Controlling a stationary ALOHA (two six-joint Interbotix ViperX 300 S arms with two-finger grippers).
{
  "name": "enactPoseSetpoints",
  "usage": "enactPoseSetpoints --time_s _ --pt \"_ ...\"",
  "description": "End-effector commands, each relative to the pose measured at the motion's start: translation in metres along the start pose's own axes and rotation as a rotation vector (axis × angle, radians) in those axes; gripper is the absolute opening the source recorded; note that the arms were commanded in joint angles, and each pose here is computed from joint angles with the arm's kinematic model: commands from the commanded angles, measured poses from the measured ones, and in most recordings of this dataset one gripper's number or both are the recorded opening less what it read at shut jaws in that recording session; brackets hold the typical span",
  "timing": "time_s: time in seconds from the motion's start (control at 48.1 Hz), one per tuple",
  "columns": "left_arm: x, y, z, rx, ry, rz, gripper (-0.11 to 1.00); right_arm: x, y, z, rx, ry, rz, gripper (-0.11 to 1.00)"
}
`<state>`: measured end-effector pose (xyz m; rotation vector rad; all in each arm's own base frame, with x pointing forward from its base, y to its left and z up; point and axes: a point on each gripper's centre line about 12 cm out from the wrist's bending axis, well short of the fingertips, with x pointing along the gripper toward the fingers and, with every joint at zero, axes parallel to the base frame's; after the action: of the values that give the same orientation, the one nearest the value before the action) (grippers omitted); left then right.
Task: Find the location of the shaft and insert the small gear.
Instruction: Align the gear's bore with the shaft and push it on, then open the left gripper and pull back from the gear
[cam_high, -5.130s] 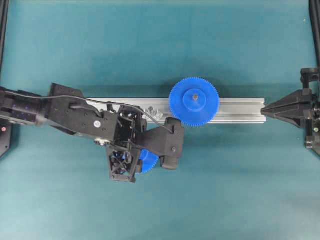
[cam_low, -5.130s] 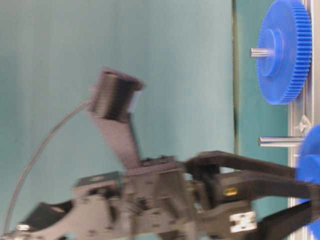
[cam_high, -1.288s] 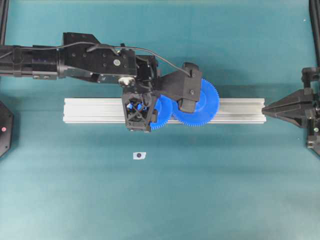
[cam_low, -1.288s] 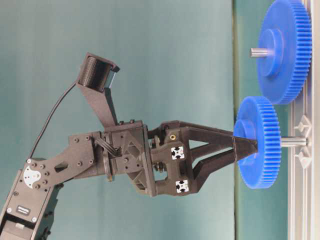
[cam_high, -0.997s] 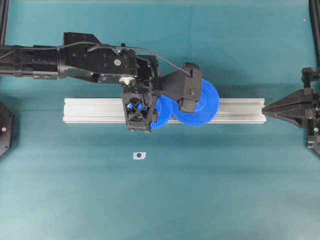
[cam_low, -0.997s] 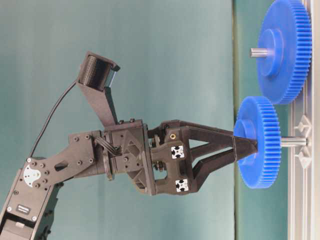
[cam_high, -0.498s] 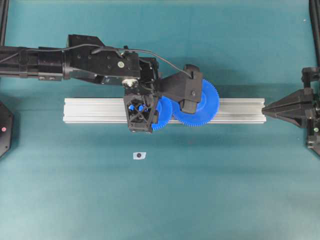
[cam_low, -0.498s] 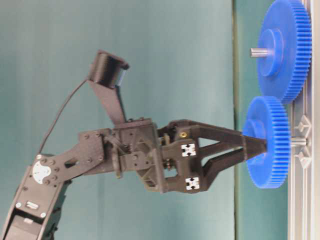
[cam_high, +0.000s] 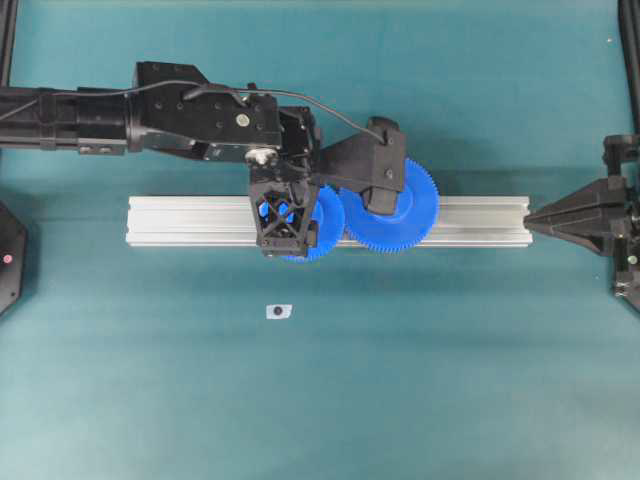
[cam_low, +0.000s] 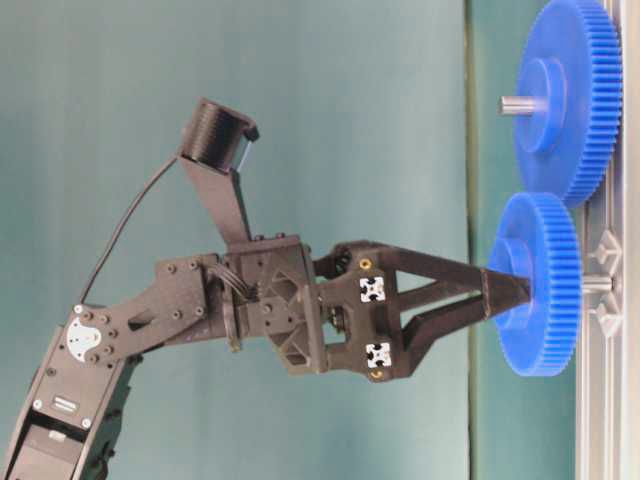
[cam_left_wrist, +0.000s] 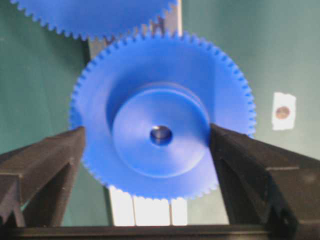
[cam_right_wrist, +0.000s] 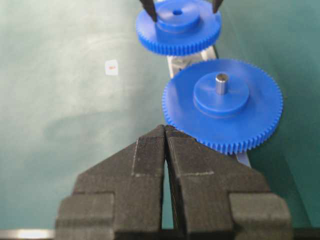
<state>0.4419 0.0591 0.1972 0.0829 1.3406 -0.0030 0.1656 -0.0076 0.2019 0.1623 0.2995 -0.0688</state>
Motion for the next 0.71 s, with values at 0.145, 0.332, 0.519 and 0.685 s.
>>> enactPoseSetpoints --time_s 0.145,0.332,0.519,0.685 --pt "-0.022 -0.004 0.01 0.011 -0.059 0.014 0.91 0.001 0.0 0.005 0.011 -0.009 0.0 0.02" --pt "-0.031 -0.017 0.013 0.031 -0.078 0.006 0.9 0.001 0.0 0.005 0.011 -0.009 0.0 0.02" --pt "-0.04 -0.019 0.012 0.022 -0.096 0.007 0.9 0.001 0.0 0.005 0.011 -0.009 0.0 0.02" --pt "-0.04 -0.02 0.012 0.014 -0.093 0.006 0.9 0.001 0.001 0.005 0.011 -0.011 0.0 0.02"
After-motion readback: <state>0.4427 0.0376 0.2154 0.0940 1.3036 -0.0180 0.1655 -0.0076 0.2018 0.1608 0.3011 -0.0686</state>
